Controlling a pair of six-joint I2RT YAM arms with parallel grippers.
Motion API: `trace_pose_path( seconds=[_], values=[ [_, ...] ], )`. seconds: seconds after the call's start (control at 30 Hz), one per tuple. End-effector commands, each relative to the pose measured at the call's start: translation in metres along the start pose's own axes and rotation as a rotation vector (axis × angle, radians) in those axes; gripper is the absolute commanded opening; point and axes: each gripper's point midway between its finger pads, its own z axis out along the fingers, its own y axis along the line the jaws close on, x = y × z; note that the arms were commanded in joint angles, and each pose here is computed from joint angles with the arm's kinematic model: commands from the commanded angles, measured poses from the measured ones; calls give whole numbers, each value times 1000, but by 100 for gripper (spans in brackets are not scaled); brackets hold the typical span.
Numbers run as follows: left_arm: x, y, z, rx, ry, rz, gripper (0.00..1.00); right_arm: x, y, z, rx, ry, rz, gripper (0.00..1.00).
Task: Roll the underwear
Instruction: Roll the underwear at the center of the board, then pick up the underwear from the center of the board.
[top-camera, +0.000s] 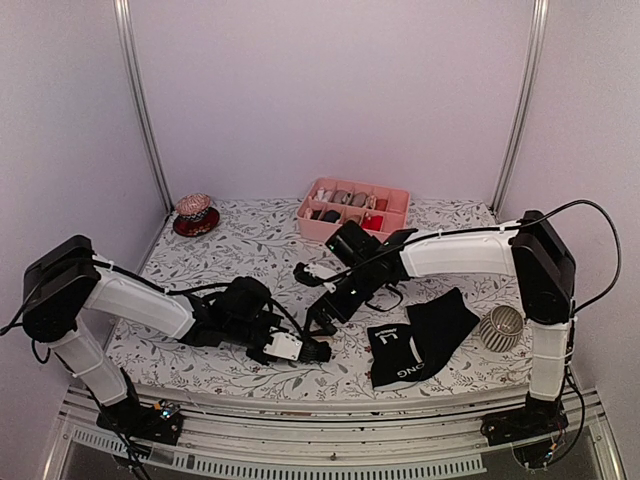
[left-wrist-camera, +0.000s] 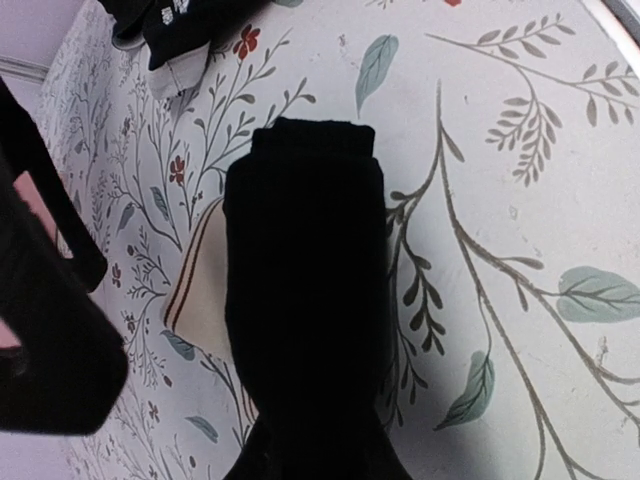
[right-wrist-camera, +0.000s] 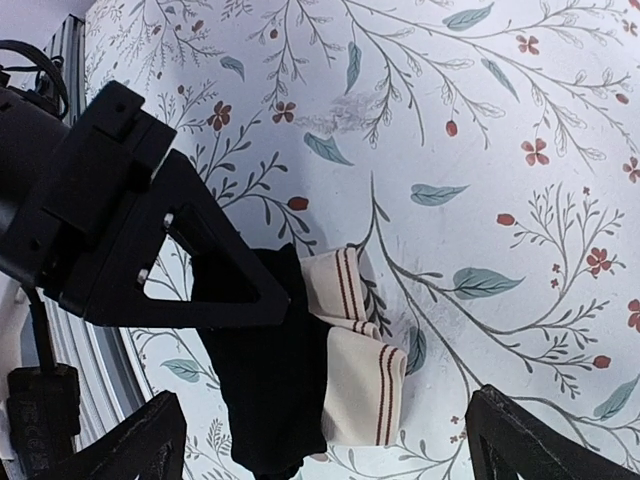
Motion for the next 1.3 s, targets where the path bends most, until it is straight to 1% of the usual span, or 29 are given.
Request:
trace_pose_path(
  seconds=[0.0, 0.4, 0.5, 0.53, 0.73, 0.83, 0.9, 1.0, 1.1, 1.13, 1.2, 1.23, 1.27],
  values=[
    [16, -40, 4, 151, 57, -41, 2, 21, -4, 19, -34, 55, 32, 100],
    [17, -40, 6, 160, 64, -53, 3, 38, 0, 42, -110, 107, 42, 100],
    [18, -41, 7, 163, 69, -54, 3, 38, 1, 43, -114, 113, 44, 95],
    [18, -41, 7, 162, 70, -54, 4, 38, 2, 44, -118, 119, 47, 92],
    [20, -41, 8, 165, 77, -59, 4, 40, 3, 51, -145, 150, 61, 68],
    [20, -42, 9, 166, 77, -59, 4, 41, 3, 51, -144, 154, 64, 54],
    [20, -42, 9, 167, 78, -58, 4, 38, 3, 49, -141, 149, 62, 43],
    [21, -42, 10, 167, 82, -58, 5, 36, 3, 47, -135, 147, 65, 31],
    [22, -42, 9, 163, 86, -62, 10, 34, 2, 44, -125, 147, 67, 26],
    [21, -40, 9, 159, 84, -65, 10, 33, 2, 43, -122, 147, 67, 22],
    [19, -37, 7, 148, 77, -71, 13, 33, 0, 41, -101, 148, 68, 8],
    [18, -35, 6, 140, 71, -76, 16, 33, -2, 40, -86, 149, 69, 4],
    [17, -32, 4, 133, 63, -82, 25, 34, -4, 38, -73, 151, 70, 3]
  ],
)
